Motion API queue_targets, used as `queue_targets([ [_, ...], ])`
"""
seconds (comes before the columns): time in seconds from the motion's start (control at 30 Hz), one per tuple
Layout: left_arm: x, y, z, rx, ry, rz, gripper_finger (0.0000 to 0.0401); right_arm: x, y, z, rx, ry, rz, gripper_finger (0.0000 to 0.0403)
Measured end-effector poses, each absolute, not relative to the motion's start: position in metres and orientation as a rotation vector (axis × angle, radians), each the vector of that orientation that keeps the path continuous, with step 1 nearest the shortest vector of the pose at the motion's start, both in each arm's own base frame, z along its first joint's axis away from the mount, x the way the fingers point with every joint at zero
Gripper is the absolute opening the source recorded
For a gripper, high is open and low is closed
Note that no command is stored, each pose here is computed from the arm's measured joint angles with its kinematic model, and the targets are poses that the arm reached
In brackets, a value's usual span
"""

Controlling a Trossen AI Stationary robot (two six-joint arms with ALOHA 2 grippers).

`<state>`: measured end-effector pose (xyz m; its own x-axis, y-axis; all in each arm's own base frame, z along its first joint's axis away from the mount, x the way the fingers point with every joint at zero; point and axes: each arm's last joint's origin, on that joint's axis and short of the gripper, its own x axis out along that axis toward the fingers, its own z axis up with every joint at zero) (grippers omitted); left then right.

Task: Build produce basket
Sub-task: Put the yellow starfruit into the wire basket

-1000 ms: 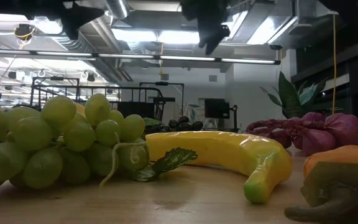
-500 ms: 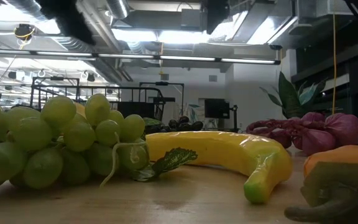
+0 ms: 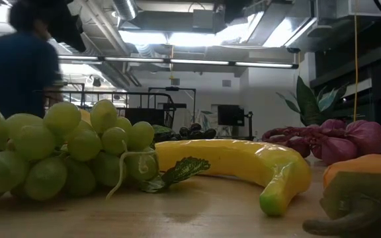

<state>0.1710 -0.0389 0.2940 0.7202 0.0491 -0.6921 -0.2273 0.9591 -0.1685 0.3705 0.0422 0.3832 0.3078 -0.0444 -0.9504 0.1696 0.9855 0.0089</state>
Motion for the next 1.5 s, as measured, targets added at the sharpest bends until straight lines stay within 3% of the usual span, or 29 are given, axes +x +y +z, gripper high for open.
queue_targets([
  [0.2, 0.172, -0.042, 0.292, -0.224, 0.763, 0.153, 0.0204, 0.348, 0.076, 0.403, -0.044, 1.207, 0.083, 0.0261],
  [0.33, 0.172, -0.042, 0.292, -0.224, 0.761, 0.153, 0.0204, 0.316, 0.076, 0.433, -0.145, 1.075, -0.078, 0.0261],
  [0.53, 0.172, -0.041, 0.293, -0.22, 0.757, 0.161, 0.0204, 0.261, 0.056, 0.44, -0.13, 1.009, -0.342, 0.0261],
  [0.73, 0.172, -0.041, 0.292, -0.171, 0.756, 0.158, 0.0204, 0.232, 0.045, 0.386, 0.021, 0.926, -0.502, 0.0261],
  [0.93, 0.181, -0.045, 0.284, -0.078, 0.829, 0.058, 0.0204, 0.237, 0.05, 0.312, 0.223, 0.802, -0.417, 0.0261],
  [1.1, 0.194, -0.051, 0.272, -0.017, 0.887, -0.01, 0.0204, 0.25, 0.055, 0.266, 0.232, 0.658, -0.34, 0.0261],
  [1.5, 0.223, -0.063, 0.241, -0.094, 1.039, -0.168, 0.0204, 0.253, 0.055, 0.25, 0.241, 0.54, -0.343, 0.0261],
])
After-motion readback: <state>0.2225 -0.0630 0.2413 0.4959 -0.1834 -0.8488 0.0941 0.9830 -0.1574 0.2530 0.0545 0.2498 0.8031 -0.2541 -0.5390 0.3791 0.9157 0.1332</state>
